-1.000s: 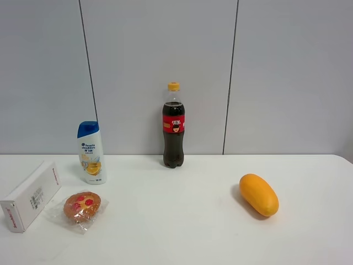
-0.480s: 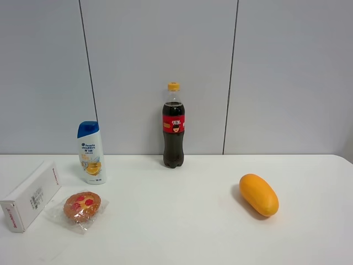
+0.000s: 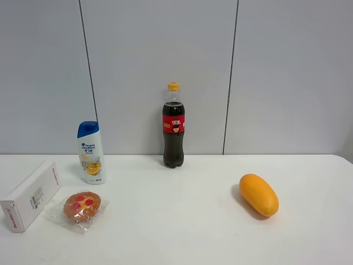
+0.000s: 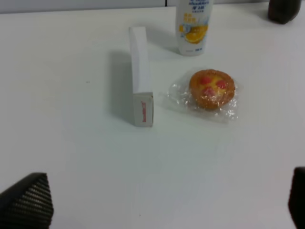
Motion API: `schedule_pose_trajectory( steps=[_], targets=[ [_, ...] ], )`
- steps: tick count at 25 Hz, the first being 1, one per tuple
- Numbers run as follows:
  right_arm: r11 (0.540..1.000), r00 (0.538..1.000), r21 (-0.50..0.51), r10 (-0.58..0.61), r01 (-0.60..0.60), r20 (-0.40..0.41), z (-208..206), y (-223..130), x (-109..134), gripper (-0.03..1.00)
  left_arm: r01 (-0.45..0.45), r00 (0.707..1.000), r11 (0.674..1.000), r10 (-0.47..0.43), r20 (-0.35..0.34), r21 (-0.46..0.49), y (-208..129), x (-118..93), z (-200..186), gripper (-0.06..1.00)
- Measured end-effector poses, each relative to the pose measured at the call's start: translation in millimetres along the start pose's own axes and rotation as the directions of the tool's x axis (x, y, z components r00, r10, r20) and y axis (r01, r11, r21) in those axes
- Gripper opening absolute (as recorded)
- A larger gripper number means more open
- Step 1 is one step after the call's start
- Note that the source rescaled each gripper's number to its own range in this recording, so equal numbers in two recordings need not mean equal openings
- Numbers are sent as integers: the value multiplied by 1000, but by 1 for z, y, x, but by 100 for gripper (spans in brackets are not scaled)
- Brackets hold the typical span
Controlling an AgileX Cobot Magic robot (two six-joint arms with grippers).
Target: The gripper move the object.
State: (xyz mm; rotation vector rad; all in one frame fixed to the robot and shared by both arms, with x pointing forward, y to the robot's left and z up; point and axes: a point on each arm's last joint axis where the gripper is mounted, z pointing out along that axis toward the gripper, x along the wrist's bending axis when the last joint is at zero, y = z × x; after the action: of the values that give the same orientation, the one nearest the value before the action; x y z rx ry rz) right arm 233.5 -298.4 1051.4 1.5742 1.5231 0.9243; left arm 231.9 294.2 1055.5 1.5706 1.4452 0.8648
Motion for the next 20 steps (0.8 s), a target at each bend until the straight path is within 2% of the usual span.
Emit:
schedule_pose_trajectory(
  steps=[20],
  targets=[
    [1000, 1000, 0, 0, 0, 0, 0, 0, 0, 100, -1, 1000, 1000, 1, -1, -1, 0, 0, 0, 100]
  ],
)
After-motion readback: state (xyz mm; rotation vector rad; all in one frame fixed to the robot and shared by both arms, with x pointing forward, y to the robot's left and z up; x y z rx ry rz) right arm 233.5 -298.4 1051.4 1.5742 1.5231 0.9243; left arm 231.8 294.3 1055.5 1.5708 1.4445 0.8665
